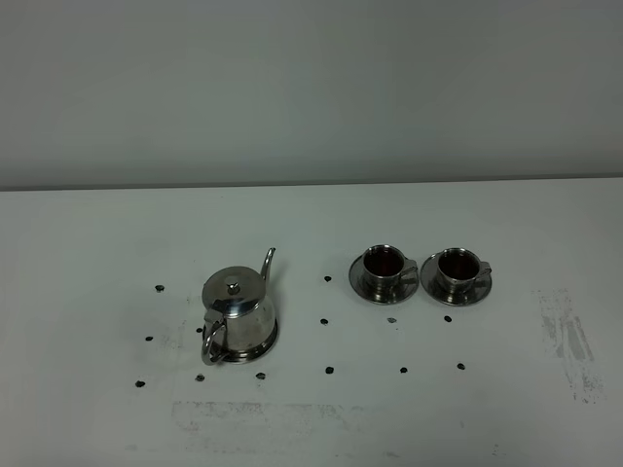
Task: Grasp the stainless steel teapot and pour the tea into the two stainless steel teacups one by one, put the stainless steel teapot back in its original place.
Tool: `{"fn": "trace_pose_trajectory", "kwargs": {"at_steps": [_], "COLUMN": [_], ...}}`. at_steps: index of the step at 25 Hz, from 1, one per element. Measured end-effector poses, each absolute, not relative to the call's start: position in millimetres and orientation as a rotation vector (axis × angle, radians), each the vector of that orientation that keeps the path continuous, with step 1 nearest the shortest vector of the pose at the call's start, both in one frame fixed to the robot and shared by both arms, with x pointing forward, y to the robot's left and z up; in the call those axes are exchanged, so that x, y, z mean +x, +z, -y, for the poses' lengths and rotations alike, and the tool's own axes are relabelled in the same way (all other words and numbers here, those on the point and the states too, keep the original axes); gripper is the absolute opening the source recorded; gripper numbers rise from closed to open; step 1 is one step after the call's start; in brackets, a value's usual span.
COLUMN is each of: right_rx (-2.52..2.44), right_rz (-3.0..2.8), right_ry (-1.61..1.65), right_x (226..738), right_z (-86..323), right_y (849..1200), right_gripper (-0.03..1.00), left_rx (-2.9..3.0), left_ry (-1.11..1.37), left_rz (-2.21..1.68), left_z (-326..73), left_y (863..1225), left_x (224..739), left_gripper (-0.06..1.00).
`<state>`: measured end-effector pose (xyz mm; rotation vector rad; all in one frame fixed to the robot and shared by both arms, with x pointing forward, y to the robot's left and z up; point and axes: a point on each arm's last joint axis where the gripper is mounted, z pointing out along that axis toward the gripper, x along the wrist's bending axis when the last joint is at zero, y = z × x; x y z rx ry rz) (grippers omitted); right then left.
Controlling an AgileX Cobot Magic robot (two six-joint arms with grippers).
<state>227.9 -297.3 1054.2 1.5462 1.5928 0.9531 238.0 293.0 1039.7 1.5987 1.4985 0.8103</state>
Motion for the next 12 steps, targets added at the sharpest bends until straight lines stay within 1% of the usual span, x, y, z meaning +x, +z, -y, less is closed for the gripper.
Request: {"fn": "trace_pose_trajectory", "kwargs": {"at_steps": [12], "right_rx": [1.546], "right_rz": [-1.593], "right_ry": [0.953], "right_x": [227.9], "right_z": [297.3], "right_y": [1054.2], "right_gripper": [0.37], "left_rx": [1.598], "left_ry": [0.809], "left_rz": [-1.498], "left_z": [-292.9], "left_y": [1039.7], "left_x": [238.0], "left_gripper": [0.47]}}
